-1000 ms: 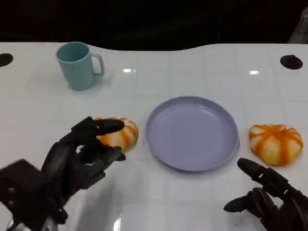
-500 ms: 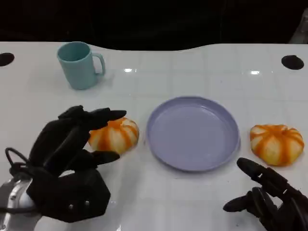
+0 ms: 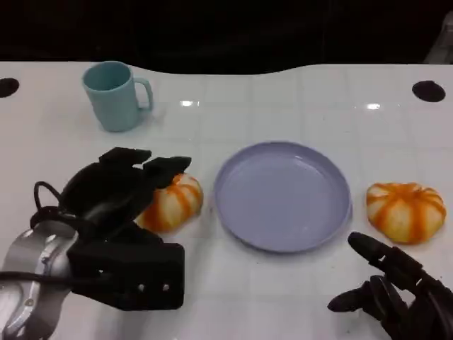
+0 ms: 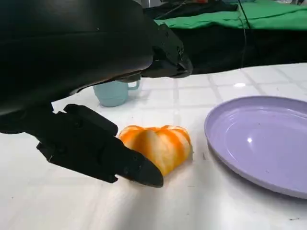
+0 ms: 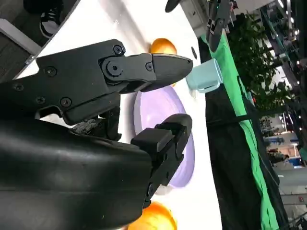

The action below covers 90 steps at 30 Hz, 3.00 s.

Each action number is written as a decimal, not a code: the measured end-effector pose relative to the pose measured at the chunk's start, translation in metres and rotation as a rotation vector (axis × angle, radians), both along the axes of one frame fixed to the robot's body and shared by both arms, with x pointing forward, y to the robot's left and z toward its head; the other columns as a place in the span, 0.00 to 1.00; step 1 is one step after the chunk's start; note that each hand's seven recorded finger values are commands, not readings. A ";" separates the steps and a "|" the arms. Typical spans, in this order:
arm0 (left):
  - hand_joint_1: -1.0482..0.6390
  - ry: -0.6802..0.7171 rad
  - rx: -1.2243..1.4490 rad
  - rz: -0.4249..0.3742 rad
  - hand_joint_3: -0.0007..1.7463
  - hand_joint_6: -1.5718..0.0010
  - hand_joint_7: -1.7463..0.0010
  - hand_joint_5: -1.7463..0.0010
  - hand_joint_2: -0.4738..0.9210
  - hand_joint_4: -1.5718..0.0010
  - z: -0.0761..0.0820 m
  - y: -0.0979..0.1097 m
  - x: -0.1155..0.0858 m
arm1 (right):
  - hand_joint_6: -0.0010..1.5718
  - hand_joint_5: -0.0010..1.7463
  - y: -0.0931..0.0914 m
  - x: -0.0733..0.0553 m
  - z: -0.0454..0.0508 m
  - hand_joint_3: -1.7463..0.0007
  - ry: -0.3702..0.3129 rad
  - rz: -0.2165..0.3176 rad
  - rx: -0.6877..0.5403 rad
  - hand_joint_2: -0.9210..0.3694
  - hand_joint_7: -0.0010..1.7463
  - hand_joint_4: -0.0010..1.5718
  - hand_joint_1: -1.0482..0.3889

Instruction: Grasp the bread from the table and place it into the plate.

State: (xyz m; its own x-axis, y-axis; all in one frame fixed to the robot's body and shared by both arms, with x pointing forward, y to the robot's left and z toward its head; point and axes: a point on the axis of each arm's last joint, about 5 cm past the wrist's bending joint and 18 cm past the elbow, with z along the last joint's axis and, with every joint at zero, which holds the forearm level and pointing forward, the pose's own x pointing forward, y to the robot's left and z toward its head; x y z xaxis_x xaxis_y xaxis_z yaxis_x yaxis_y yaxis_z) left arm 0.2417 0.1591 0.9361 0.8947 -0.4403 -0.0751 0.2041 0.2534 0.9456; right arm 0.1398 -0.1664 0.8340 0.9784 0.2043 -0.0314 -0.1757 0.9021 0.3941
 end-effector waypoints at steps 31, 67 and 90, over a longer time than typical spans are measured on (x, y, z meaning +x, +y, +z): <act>0.43 0.248 0.279 0.149 0.00 0.80 0.99 0.93 0.90 0.86 -0.046 -0.063 0.074 | 0.66 0.60 0.000 -0.003 0.0015 0.82 -0.013 -0.005 -0.005 0.00 0.11 0.47 0.21; 0.52 0.192 -0.417 0.377 0.66 0.59 0.00 0.00 0.72 0.46 -0.030 -0.054 0.084 | 0.66 0.61 -0.001 -0.001 0.0018 0.83 -0.014 0.002 0.008 0.00 0.11 0.47 0.21; 0.51 -0.009 -0.240 -0.151 0.48 0.58 0.10 0.00 0.79 0.46 0.008 -0.132 0.079 | 0.66 0.62 -0.003 0.000 0.0014 0.82 -0.017 0.006 0.000 0.00 0.11 0.48 0.21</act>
